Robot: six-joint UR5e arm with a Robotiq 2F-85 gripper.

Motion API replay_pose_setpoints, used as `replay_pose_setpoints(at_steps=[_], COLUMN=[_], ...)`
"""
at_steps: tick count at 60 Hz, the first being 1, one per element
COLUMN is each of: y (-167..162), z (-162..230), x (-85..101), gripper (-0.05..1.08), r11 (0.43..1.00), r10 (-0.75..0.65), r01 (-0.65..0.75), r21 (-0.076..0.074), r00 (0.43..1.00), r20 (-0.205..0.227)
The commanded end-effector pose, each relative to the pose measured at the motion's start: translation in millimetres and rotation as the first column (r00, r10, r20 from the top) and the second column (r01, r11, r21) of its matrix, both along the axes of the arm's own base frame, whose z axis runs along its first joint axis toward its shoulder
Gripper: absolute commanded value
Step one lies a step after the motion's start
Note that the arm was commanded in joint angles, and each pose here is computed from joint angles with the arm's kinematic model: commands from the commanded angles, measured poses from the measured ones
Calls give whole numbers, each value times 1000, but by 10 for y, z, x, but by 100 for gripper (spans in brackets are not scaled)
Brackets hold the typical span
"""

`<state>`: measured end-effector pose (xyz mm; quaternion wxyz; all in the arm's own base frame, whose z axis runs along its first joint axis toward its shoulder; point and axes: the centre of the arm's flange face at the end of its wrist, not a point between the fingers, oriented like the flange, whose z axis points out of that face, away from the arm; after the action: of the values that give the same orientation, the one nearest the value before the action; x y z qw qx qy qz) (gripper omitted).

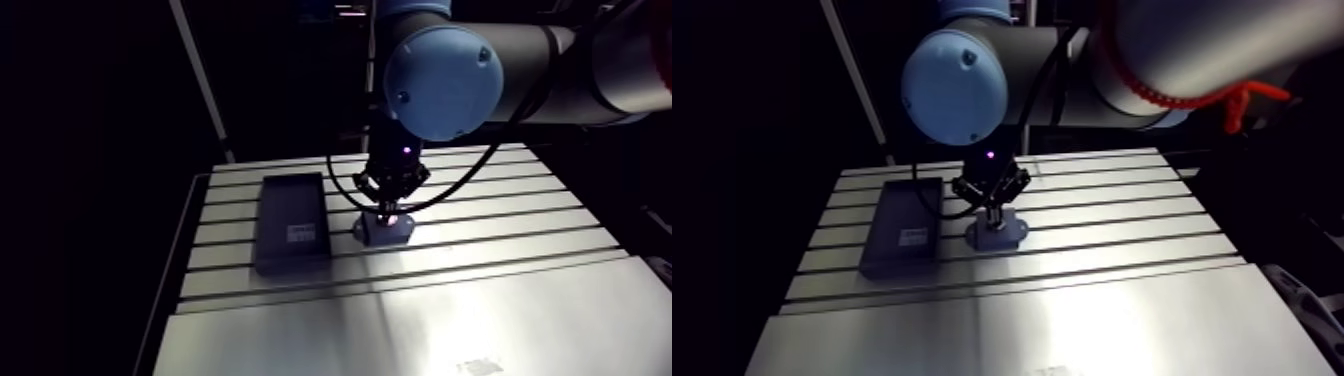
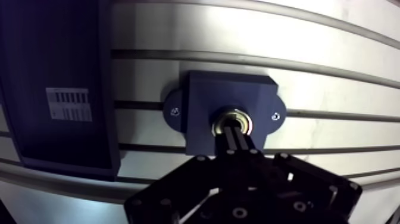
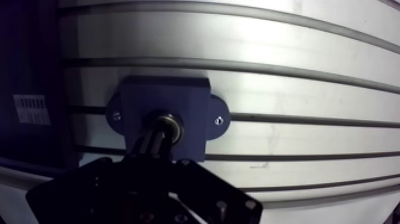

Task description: Pick up the bearing and press it into the housing until flush.

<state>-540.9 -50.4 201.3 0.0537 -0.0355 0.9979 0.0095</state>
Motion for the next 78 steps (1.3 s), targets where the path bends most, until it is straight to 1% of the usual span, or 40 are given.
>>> replay_pose_setpoints(at_steps=[1,26,33,43,47,51,54,78], y=[29,48,42,43,45,46,47,37], z=[-7,-47,-49,-87,-87,-96,-94,-126], x=[-3,-15,-16,-20,-31,-53,-56,-52], gripper=[87,87,87,87,87,87,87,87], r11=[1000,1000,1000,1000,1000,1000,1000,1000], r10=[-6,-9,-9,-9,-9,-6,-6,-5], r01=[6,9,9,9,9,6,6,5], r21=[-1,-2,-8,-8,-6,-6,-6,-9], r00=[1000,1000,1000,1000,1000,1000,1000,1000], r20=[1,7,6,12,5,-14,-16,-10])
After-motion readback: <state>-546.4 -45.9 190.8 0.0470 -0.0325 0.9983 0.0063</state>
